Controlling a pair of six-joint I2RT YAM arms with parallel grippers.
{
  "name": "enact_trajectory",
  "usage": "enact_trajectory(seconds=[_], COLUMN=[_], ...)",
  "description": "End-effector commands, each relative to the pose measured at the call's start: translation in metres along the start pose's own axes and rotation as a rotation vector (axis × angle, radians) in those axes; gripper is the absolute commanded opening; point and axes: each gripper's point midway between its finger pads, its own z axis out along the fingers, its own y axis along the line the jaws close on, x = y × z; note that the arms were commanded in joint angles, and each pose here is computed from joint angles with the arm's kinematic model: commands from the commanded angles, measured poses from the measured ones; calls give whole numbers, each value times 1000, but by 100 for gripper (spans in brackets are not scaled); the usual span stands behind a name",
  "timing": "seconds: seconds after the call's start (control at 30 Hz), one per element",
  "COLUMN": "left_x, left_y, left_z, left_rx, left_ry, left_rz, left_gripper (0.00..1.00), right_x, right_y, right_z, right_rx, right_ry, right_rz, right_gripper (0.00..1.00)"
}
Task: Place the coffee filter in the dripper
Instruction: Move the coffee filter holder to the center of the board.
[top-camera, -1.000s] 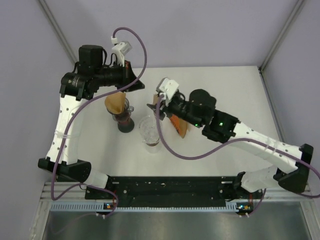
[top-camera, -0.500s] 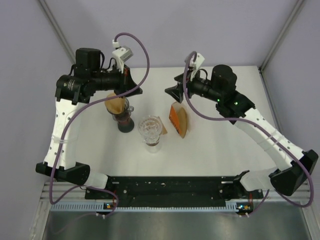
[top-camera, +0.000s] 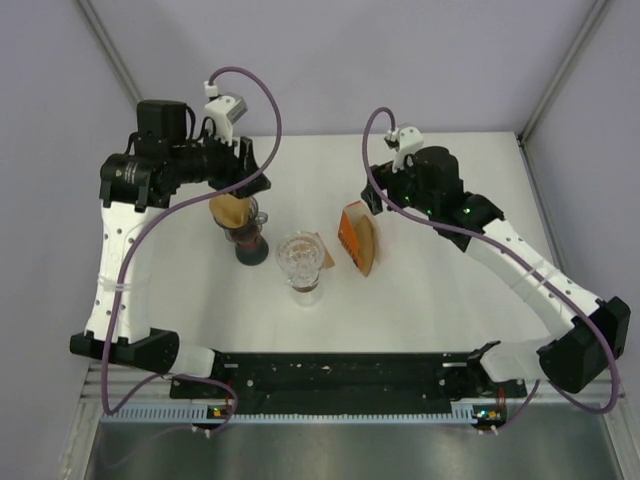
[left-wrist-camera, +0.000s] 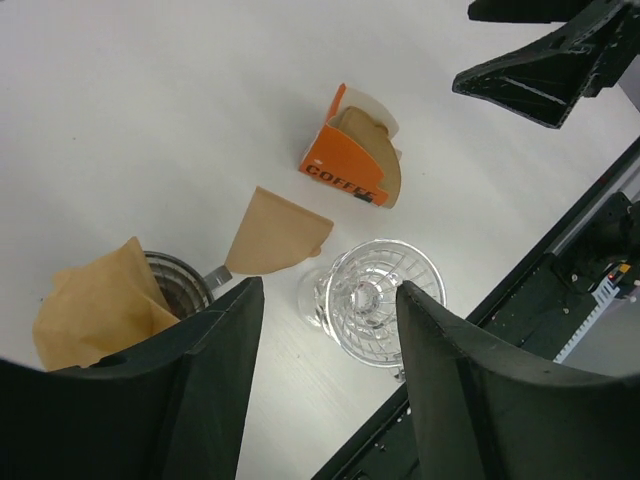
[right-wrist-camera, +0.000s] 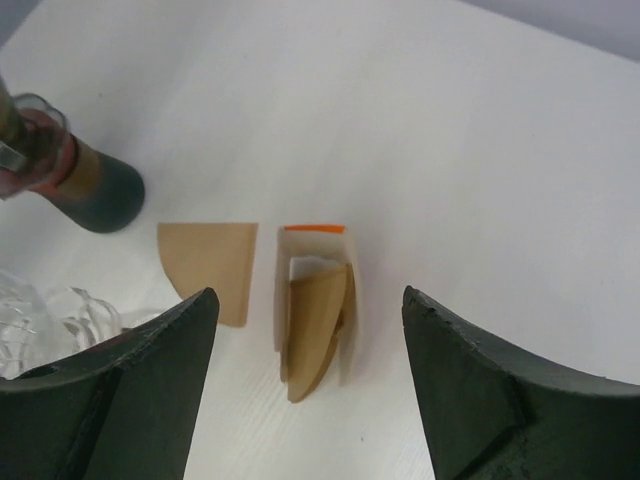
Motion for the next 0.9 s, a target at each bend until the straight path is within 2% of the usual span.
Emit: enact_trajectory(seconds=[0.0,0.1,0.3,0.47,0.5,0.67,0.77,0.87], left_x=[0,3,6,8,7,7,7,9], left_y=[5,7,8,8,8,9,10,12], left_z=[-14,-16,-20,-22,-22,-23,-25,-25], left_rx=[-49,-57,-68,-70,-69,-71,-81,-87], left_ry=[-32,-33,-35,-34,-37,-39,-44,-37], left_rz=[0,3,5,5,8,6,18,18], left_gripper=[62,62,63,63,63,63,63,63], right_x=[54,78,104,108,110,117,112,108], right_y=[-44,-39,-35,-36,-37,-41,-54,-91], right_z=[20,43,80,101,106,124,121,109], right_rx=[101,12,-50,-60,-56,-68,-10,124], right_ry=[142,204,260,264,266,284,273,280], right_rz=[41,5,1,-3,-11,-65,-116,-132], right_gripper=[72,62,55,47,43,10,0,0])
